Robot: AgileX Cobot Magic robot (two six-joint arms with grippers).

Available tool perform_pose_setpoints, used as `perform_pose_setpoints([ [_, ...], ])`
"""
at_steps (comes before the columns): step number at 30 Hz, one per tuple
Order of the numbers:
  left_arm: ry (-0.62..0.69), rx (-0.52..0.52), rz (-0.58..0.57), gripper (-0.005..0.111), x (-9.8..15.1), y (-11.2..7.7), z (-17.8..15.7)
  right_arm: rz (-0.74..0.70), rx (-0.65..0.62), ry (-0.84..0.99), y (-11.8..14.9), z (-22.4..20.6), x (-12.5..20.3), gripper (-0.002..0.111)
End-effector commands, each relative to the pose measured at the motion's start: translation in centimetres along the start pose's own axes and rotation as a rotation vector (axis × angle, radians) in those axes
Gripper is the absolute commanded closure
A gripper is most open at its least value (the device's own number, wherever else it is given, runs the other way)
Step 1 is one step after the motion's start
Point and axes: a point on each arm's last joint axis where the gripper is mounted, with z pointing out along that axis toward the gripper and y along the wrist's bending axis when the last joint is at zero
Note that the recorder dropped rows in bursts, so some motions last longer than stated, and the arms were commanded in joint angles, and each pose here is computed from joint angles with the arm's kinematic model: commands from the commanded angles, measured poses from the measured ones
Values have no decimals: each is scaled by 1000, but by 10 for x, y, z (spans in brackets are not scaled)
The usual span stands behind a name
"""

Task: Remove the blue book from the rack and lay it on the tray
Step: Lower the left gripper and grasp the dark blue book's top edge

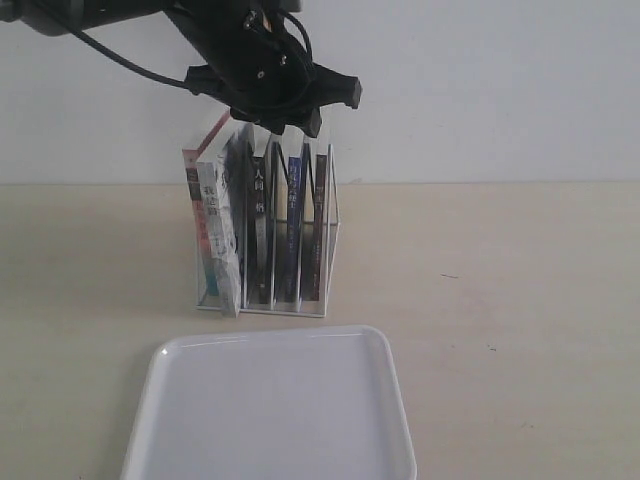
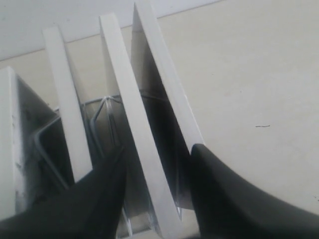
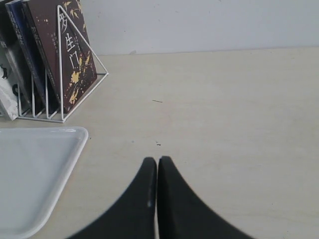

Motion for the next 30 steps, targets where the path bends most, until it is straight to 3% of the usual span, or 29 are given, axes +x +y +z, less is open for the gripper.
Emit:
perform_pose_setpoints([
  [1, -8, 6, -2, 67, -1, -4, -1, -9, 2, -8, 0, 0, -1, 108],
  [5, 45, -5, 0, 67, 7, -4, 16, -9, 2, -8, 0, 0, -1, 108],
  [12, 23, -1, 3, 67, 5, -4, 16, -9, 2, -8, 0, 0, -1, 108],
  [16, 43, -8, -1, 74, 7, -4, 16, -9, 2, -8, 0, 0, -1, 108],
  [30, 67, -15, -1, 74, 9, -3, 16, -9, 2, -8, 0, 0, -1, 108],
])
